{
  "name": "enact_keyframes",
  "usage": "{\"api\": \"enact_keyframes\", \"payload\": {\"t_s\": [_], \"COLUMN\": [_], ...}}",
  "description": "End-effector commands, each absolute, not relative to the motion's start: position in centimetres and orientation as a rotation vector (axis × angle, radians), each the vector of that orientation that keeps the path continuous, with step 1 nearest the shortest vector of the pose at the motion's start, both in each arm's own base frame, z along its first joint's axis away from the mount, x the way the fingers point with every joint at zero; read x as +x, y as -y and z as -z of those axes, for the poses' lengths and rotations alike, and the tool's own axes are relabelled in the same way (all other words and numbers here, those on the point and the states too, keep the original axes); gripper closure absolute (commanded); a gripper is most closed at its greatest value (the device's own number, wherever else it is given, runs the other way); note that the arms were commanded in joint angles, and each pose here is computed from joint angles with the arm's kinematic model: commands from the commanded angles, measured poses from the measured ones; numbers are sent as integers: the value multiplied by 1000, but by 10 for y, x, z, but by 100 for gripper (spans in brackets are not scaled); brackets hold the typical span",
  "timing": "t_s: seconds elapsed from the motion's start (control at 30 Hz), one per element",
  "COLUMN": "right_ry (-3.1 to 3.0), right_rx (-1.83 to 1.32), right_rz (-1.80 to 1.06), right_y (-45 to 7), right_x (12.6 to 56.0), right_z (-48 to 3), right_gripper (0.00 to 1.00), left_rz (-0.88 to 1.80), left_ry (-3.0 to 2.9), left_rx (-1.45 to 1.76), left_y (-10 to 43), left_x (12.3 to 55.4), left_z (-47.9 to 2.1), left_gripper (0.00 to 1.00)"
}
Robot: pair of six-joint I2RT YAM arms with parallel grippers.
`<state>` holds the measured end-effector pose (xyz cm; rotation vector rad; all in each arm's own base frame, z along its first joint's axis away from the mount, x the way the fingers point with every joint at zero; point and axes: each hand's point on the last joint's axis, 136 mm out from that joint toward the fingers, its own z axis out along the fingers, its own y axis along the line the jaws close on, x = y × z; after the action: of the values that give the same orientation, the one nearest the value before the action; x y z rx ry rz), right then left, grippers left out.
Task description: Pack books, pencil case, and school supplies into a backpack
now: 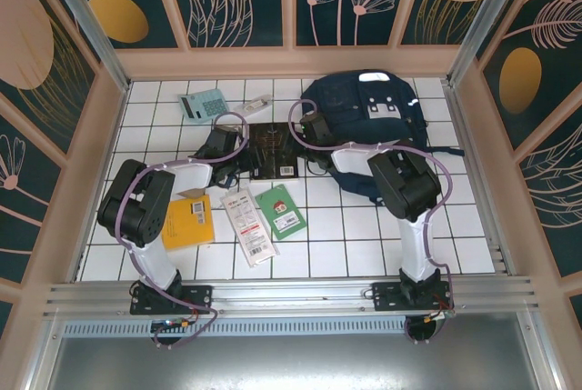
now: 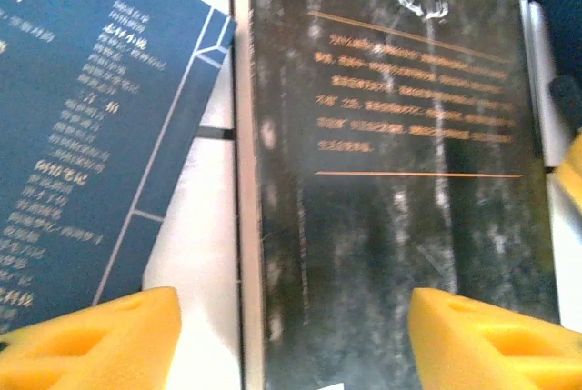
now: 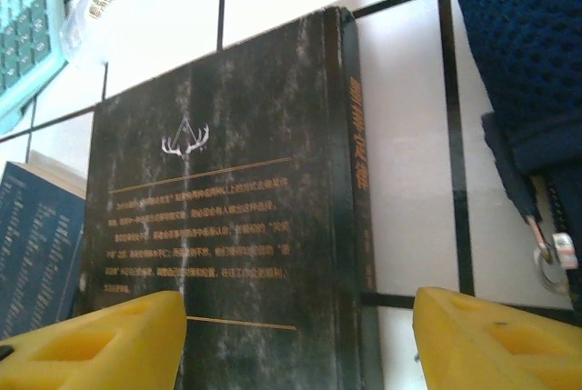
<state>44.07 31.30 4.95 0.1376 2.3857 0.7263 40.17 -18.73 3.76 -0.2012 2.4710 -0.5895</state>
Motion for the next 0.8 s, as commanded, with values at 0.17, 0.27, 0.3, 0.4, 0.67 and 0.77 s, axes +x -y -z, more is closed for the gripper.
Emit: {"api": "enact_keyframes", "payload": {"t_s": [0.17,0.27,0.3,0.4,0.67,0.77], "right_ry": [-2437,-2452,-2459,-2468,-2372,-2262], "right_rx": [106,90,94,95,61,0], "right_rz": [-644,-653,-656,-705,-1085,-1268], "right_y": [-314,-321,-322,-328,-354,-362], "right_x": [430,427,426,423,412,403], "right_z": [-38,-34,-32,-31,-70,-103], "right_gripper": [33,33,33,33,35,36], "left_rz": [480,502,509,544,657,667], "left_ry": [-2541,-2553,-2556,-2559,-2565,-2564], "left_rx": [-164,-170,-175,-182,-190,-183], "left_y": [193,197,197,200,211,213], "left_x": [393,390,389,386,379,378], "left_z": [-18,-12,-11,-8,-2,-2], "left_gripper": [53,65,66,72,74,75]}}
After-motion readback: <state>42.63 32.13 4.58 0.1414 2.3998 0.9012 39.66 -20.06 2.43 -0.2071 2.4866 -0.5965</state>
